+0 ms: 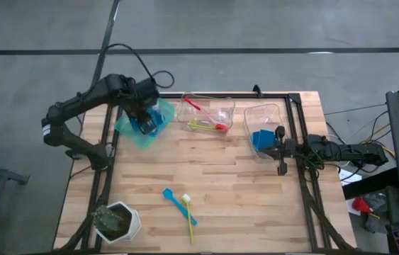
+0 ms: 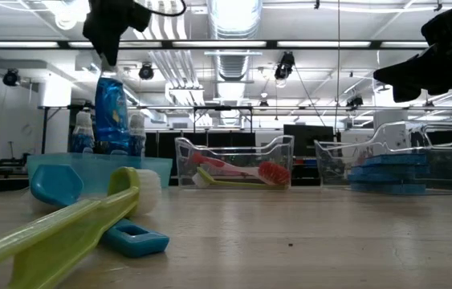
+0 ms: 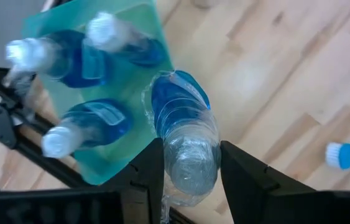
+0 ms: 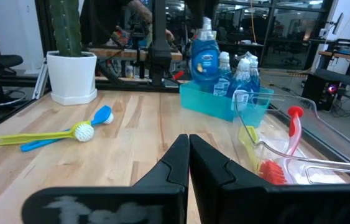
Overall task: Pick & Place Kitchen Sink Supplies
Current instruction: Put the transparent soap dispenser in the green bin
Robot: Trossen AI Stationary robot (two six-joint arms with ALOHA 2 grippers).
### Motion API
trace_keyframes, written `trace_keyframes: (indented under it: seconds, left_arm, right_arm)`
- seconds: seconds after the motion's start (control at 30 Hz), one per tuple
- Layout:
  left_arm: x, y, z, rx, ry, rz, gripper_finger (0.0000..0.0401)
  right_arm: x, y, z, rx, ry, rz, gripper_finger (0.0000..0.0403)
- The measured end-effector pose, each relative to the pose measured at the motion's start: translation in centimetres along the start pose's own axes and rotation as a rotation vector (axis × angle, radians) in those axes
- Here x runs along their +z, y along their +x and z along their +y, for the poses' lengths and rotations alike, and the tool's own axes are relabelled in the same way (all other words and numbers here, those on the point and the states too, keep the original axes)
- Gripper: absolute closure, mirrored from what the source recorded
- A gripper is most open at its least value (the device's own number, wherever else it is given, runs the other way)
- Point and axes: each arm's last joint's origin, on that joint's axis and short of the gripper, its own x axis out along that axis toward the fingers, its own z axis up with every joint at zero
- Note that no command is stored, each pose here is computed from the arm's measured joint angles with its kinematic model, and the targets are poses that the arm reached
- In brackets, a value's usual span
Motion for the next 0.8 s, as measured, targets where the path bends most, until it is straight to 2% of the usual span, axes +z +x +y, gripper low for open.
trace_keyframes:
  seconds: [0.33, 0.8]
  left_arm:
    - [0.4, 0.6, 2.9, 0.042, -0.070, 0.022, 0.0275]
    - [-0.1, 5.4, 3.0, 0.056, -0.053, 0.138, 0.0275]
  right_arm:
    - [0.0, 0.0, 0.0, 0.000, 0.000, 0.000, 0.0394]
    - [0.0, 0.0, 0.0, 0.000, 0.000, 0.000, 0.0394]
